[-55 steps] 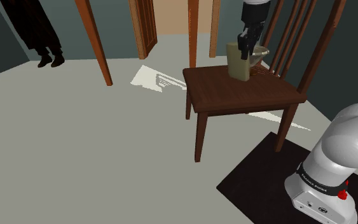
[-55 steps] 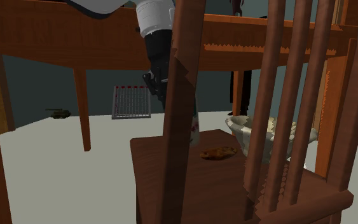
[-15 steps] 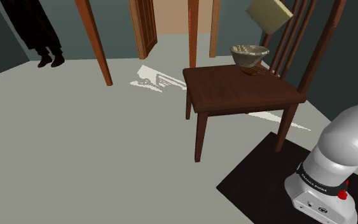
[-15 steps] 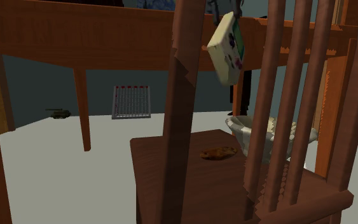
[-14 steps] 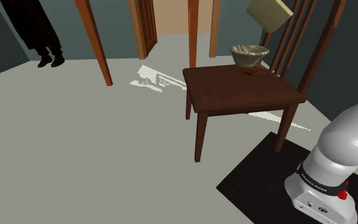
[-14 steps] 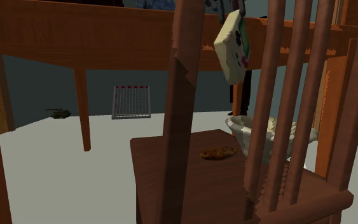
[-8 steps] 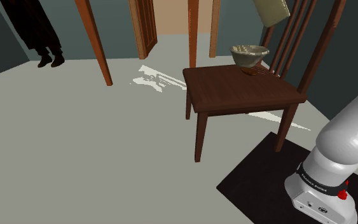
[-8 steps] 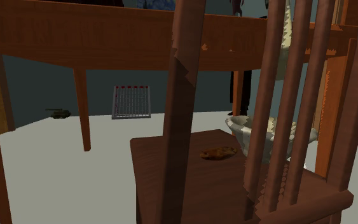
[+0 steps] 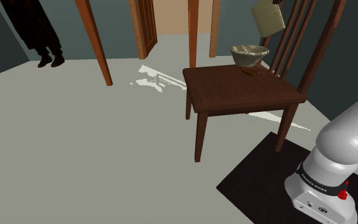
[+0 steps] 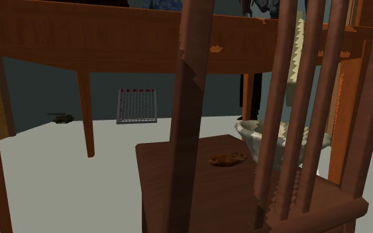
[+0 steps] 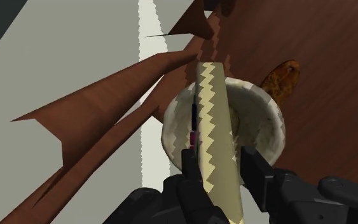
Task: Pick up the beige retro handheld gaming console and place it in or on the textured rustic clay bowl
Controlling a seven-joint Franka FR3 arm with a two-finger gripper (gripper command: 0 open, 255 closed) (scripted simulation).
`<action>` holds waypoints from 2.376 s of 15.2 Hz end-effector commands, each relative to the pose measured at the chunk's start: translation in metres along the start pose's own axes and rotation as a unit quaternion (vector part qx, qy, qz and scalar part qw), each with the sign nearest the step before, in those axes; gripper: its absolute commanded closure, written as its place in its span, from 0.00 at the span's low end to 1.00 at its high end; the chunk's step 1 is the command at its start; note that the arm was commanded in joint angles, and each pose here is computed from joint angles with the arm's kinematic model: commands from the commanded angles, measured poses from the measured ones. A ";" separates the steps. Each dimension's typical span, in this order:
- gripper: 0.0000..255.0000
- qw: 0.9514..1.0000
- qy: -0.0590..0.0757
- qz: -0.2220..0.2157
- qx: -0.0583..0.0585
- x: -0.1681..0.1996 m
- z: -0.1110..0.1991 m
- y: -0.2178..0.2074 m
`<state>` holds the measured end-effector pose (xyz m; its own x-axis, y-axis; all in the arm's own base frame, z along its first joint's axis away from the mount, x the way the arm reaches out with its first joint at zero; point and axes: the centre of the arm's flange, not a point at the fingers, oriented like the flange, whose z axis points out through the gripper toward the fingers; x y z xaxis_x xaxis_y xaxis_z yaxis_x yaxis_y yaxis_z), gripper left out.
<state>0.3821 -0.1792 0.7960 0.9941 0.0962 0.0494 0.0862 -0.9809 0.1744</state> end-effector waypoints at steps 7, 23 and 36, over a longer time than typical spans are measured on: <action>1.00 1.000 0.000 0.000 0.000 -0.002 0.042 -0.006; 0.00 1.000 0.000 0.000 0.000 -0.003 0.068 -0.010; 0.00 1.000 0.000 0.000 0.000 -0.003 0.018 -0.011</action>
<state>0.3813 -0.1701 0.7748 0.9938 0.1009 0.0459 0.0916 -0.9809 0.1718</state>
